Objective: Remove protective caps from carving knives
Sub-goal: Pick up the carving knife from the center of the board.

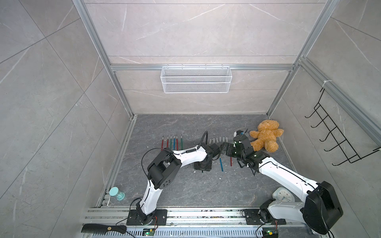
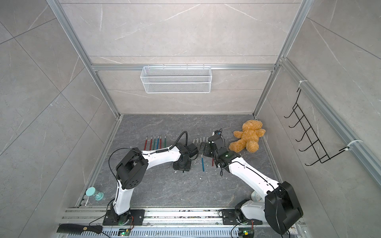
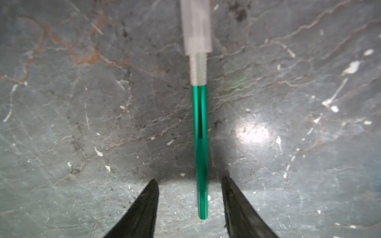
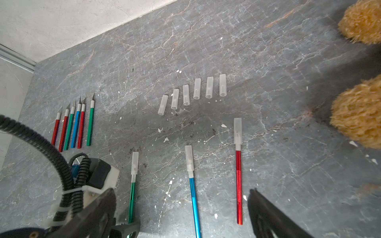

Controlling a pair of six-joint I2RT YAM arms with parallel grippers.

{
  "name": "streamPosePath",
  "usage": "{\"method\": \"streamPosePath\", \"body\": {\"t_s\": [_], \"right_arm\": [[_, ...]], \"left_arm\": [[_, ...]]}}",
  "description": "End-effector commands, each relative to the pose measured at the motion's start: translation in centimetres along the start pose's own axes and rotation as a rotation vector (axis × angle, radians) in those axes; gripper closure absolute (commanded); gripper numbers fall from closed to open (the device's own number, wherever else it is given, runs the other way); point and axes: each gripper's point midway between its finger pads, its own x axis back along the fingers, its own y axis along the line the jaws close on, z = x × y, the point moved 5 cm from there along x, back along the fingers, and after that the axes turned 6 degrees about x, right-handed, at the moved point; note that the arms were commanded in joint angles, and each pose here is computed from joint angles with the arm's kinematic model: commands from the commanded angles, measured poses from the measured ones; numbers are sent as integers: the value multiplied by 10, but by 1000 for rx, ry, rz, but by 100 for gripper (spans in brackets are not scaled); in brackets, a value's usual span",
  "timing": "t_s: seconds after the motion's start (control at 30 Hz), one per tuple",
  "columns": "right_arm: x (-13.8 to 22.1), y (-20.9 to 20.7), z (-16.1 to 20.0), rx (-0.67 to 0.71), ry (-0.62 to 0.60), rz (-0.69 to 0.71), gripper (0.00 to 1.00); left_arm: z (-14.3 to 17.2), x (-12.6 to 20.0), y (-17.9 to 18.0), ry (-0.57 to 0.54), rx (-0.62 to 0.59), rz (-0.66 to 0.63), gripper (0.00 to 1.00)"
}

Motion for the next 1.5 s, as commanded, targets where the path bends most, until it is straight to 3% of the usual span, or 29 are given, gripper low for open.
{"method": "streamPosePath", "body": {"t_s": [0.0,0.33,0.9,1.3,1.47], "right_arm": [[1,3,0,-11,-8,-22,0],[1,2,1,-13,-12,-13,0],[-4,3,3,-13,2,-18,0],[-6,4,4,-10,15,-27,0],[-7,5,4,-11,20,-30,0]], "left_arm": [[-1,-6,0,0,-6,-33,58],[2,-15,-2,28,-23,-42,72],[10,-26,7,49,-29,-73,83],[8,-6,21,-21,-52,-88,91],[6,11,25,-72,-73,-53,100]]}}
